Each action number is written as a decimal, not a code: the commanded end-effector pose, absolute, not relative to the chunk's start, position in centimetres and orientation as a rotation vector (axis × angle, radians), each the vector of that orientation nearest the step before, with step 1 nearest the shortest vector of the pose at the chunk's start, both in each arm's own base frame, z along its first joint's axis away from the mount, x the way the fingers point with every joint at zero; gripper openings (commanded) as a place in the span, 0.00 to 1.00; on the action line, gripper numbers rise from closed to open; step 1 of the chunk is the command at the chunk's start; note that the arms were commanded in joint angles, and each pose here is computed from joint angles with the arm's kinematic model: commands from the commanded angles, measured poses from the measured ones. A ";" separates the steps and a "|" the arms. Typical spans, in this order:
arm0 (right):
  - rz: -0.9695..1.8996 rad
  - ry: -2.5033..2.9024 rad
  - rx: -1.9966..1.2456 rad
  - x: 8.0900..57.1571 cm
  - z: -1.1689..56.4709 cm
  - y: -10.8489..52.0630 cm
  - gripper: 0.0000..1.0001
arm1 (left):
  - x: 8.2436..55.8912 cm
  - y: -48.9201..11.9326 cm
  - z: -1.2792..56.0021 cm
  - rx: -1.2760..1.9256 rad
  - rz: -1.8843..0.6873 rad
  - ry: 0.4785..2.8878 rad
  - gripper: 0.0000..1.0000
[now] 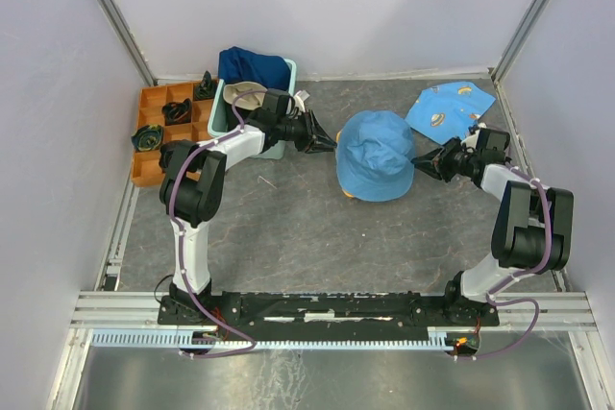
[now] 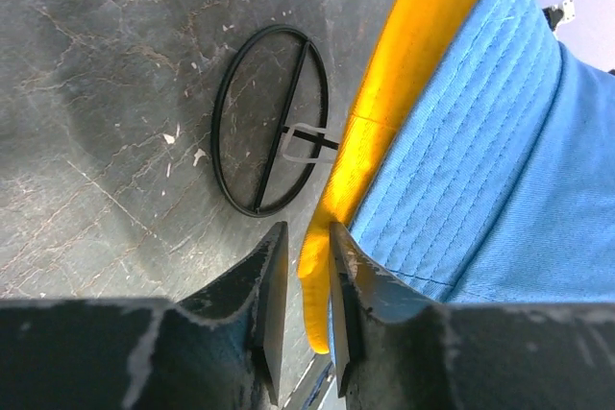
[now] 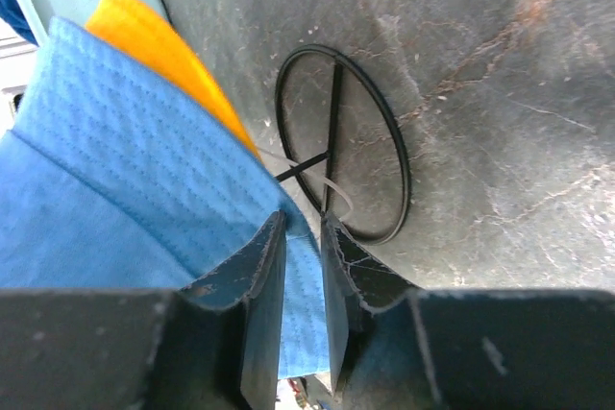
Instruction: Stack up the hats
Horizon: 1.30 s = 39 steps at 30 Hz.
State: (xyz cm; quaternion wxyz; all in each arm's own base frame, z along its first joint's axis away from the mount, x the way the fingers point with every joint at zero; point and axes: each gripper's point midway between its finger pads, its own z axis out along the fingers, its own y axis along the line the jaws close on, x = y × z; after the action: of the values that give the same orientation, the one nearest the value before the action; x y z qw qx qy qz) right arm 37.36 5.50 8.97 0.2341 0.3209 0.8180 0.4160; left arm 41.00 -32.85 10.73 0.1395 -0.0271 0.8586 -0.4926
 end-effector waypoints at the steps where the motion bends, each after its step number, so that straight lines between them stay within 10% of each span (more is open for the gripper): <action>1: 1.034 2.210 0.835 38.4 10.7 4.1 0.30 | 38.1 -29.4 2.1 -0.337 -1.220 2.776 0.32; 11: 1.038 2.161 0.800 38.4 13.5 4.1 0.47 | 40.6 -30.2 7.9 -0.313 -1.258 2.635 0.36; 39: 0.985 2.132 0.742 37.4 17.5 3.8 0.48 | 44.9 -31.3 22.9 -0.228 -1.309 2.332 0.36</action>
State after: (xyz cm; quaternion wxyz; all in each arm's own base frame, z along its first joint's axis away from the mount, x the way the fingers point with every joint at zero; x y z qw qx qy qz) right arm 36.52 4.45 14.36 0.2852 0.3108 0.8224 0.3818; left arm 44.19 -31.66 16.45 0.1705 -0.0959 0.8649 -0.4622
